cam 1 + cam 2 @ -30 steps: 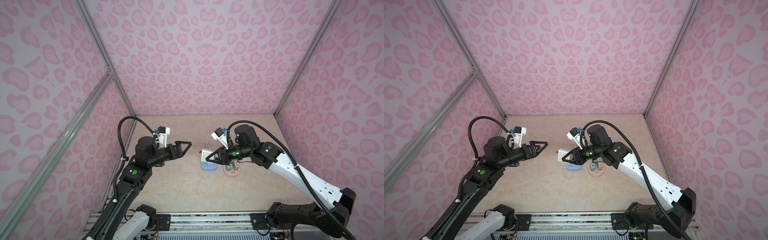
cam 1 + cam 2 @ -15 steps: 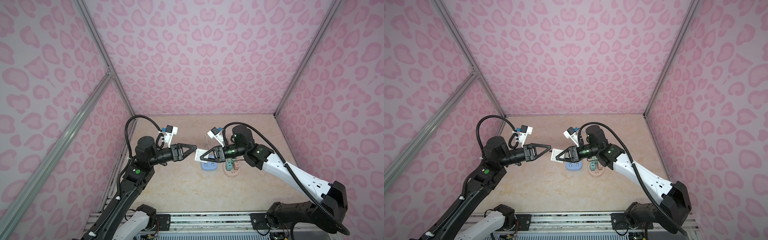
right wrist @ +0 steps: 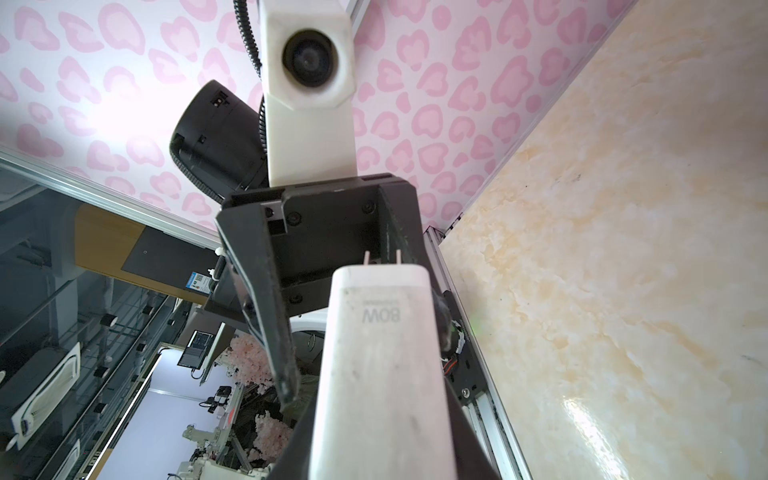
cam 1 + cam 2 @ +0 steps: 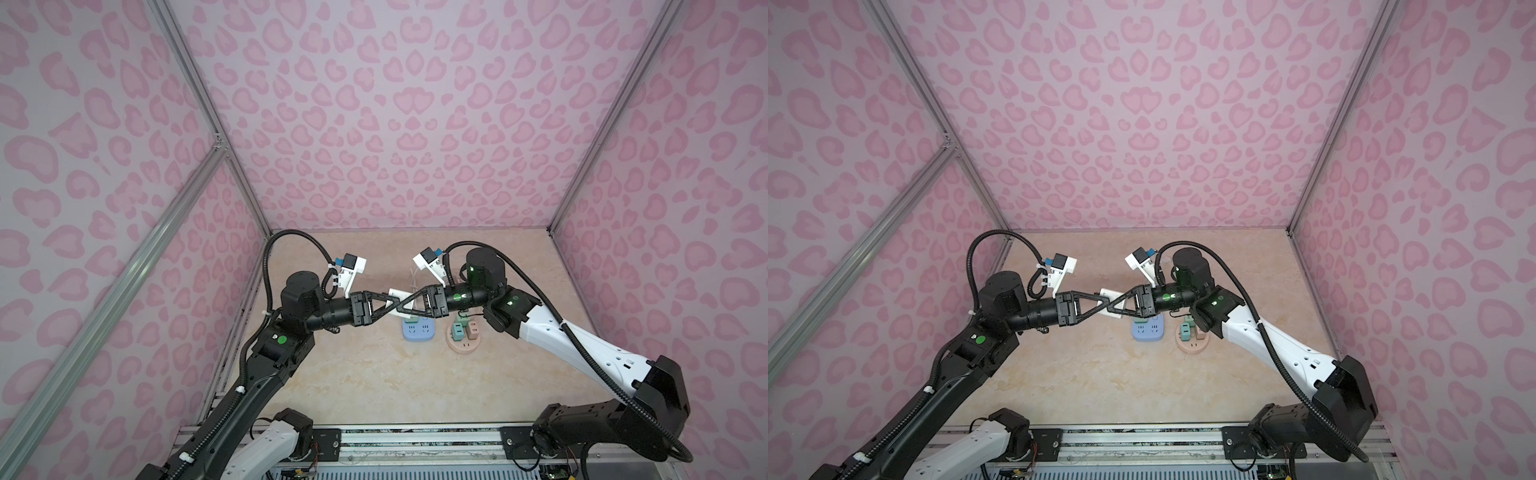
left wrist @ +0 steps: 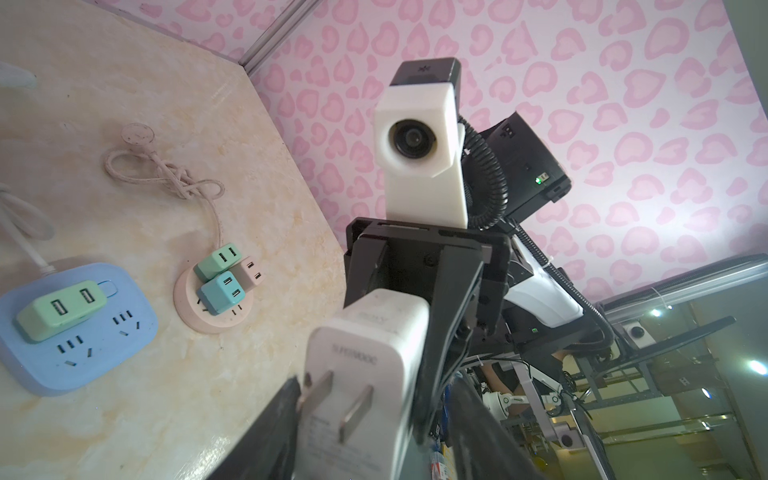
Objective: Insert the plug
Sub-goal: 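Bring the left gripper to the adapter in the right gripper and close on it, then open the right gripper and draw it back while the left gripper holds the adapter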
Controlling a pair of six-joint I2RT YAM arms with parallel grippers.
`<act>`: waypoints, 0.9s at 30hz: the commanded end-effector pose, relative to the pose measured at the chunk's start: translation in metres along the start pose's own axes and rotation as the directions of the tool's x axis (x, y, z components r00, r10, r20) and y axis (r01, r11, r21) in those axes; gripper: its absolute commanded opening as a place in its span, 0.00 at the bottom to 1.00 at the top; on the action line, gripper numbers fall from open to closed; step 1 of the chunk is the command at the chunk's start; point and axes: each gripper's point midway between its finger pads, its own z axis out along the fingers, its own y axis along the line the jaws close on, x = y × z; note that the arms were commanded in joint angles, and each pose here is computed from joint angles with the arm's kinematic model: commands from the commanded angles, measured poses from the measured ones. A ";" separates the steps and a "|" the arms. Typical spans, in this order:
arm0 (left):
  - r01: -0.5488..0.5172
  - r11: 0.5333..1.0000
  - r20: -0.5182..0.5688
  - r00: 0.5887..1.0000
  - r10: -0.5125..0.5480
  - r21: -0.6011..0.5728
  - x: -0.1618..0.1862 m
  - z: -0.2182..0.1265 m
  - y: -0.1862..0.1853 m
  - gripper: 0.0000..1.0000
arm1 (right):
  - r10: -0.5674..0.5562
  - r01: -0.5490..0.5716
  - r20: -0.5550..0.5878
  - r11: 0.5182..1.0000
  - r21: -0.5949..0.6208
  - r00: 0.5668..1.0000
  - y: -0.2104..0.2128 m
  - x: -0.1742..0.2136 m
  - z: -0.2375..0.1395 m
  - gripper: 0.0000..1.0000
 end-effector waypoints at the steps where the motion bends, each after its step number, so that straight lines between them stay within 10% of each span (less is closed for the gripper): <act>1: -0.027 1.000 0.006 1.000 0.027 0.006 -0.004 0.001 -0.004 0.52 | -0.017 0.017 -0.003 0.999 -0.049 1.000 0.008 -0.002 0.003 0.00; 13: -0.018 1.000 0.032 0.999 0.019 -0.016 -0.008 0.002 0.000 0.34 | -0.013 0.011 -0.021 0.998 -0.055 1.000 0.006 0.004 0.004 0.00; 16: -0.009 1.000 0.048 0.999 0.010 -0.017 -0.011 0.003 0.001 0.04 | -0.013 0.013 -0.013 0.999 -0.050 1.000 0.006 0.004 0.004 0.00; 22: 0.045 0.999 0.170 0.985 -0.040 -0.027 -0.027 0.002 0.012 0.04 | -0.034 0.034 0.081 0.999 -0.007 0.996 0.004 -0.007 -0.001 0.52; 27: 0.125 0.991 0.302 0.947 -0.109 -0.036 -0.038 -0.003 0.030 0.04 | -0.057 0.040 0.221 0.996 0.082 0.974 -0.003 -0.022 -0.018 0.66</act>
